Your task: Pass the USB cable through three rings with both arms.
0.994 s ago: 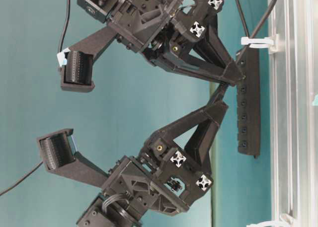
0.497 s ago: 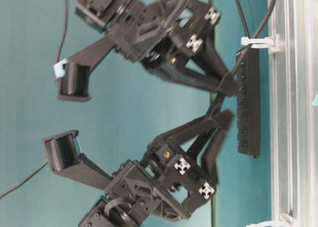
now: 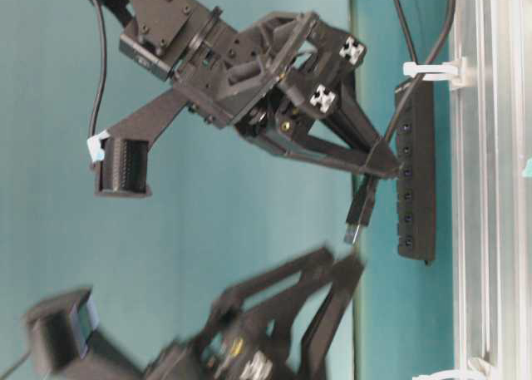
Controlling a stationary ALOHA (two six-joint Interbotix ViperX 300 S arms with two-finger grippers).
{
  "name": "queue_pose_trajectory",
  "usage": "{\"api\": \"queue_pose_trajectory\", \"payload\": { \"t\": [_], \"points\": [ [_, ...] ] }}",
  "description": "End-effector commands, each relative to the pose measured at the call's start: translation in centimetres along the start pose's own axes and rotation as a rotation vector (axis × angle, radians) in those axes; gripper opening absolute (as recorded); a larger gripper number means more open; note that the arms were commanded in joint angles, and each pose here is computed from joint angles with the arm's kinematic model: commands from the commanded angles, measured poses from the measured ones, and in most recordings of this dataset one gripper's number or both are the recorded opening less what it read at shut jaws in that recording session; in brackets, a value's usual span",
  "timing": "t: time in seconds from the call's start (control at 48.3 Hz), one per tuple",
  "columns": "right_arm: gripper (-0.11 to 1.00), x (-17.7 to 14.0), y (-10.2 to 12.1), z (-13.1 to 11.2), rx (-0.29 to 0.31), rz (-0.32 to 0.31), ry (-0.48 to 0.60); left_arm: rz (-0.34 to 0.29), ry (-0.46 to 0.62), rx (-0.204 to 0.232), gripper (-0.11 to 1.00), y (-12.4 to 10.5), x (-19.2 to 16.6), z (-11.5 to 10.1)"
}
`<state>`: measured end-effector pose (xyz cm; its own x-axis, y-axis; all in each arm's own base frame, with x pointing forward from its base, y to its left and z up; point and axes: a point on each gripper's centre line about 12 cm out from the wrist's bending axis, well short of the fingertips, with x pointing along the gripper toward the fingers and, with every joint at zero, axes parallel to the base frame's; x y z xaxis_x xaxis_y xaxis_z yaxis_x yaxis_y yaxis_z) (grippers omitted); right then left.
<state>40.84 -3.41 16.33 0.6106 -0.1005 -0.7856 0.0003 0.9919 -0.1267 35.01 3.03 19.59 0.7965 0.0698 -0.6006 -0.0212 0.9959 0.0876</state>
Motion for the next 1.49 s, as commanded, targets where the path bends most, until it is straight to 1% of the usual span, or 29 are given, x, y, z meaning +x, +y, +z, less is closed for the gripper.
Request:
{"api": "queue_pose_trajectory", "payload": {
  "t": [0.0,0.104,0.249,0.331,0.518,0.663,0.912,1.015,1.181,1.243,1.367,1.471],
  "points": [
    [-0.08,-0.3,0.0,1.4,-0.004,-0.001,-0.045,0.004,-0.032,0.003,0.86,0.1,-2.0,0.9],
    [-0.08,-0.4,0.0,2.0,-0.004,-0.001,-0.057,0.006,-0.032,0.002,0.86,0.1,-3.2,0.6],
    [-0.08,-0.2,0.1,2.1,-0.005,0.000,-0.033,0.006,-0.030,0.000,0.86,0.0,-4.2,-0.2],
    [-0.08,-0.1,0.2,2.2,-0.007,0.001,-0.024,0.007,-0.039,-0.001,0.86,0.0,-4.7,-0.3],
    [-0.08,0.2,0.4,2.8,-0.010,0.003,-0.020,0.009,-0.045,-0.002,0.86,0.1,-5.0,-0.3],
    [-0.08,0.8,0.6,3.4,-0.012,0.004,-0.007,0.007,-0.030,-0.002,0.86,0.1,-5.0,-0.6],
    [-0.08,2.1,1.4,3.9,0.020,0.029,0.046,0.005,-0.001,-0.007,0.86,0.0,-6.1,-1.4],
    [-0.08,2.2,1.6,4.2,0.027,0.035,0.049,0.007,0.015,-0.029,0.86,0.0,-6.8,-1.8],
    [-0.08,2.5,1.8,4.1,0.046,0.045,0.063,0.007,0.047,-0.082,0.86,-0.1,-8.0,-3.3],
    [-0.08,2.8,1.9,3.9,0.043,0.046,0.083,0.009,0.054,-0.098,0.85,-0.1,-8.6,-3.7],
    [-0.08,3.7,2.0,3.3,0.042,0.047,0.131,0.007,0.083,-0.107,0.85,-0.2,-9.5,-4.7],
    [-0.08,4.1,2.1,3.8,0.041,0.049,0.134,0.008,0.103,-0.108,0.85,-0.3,-9.9,-5.2]
  ]
}}
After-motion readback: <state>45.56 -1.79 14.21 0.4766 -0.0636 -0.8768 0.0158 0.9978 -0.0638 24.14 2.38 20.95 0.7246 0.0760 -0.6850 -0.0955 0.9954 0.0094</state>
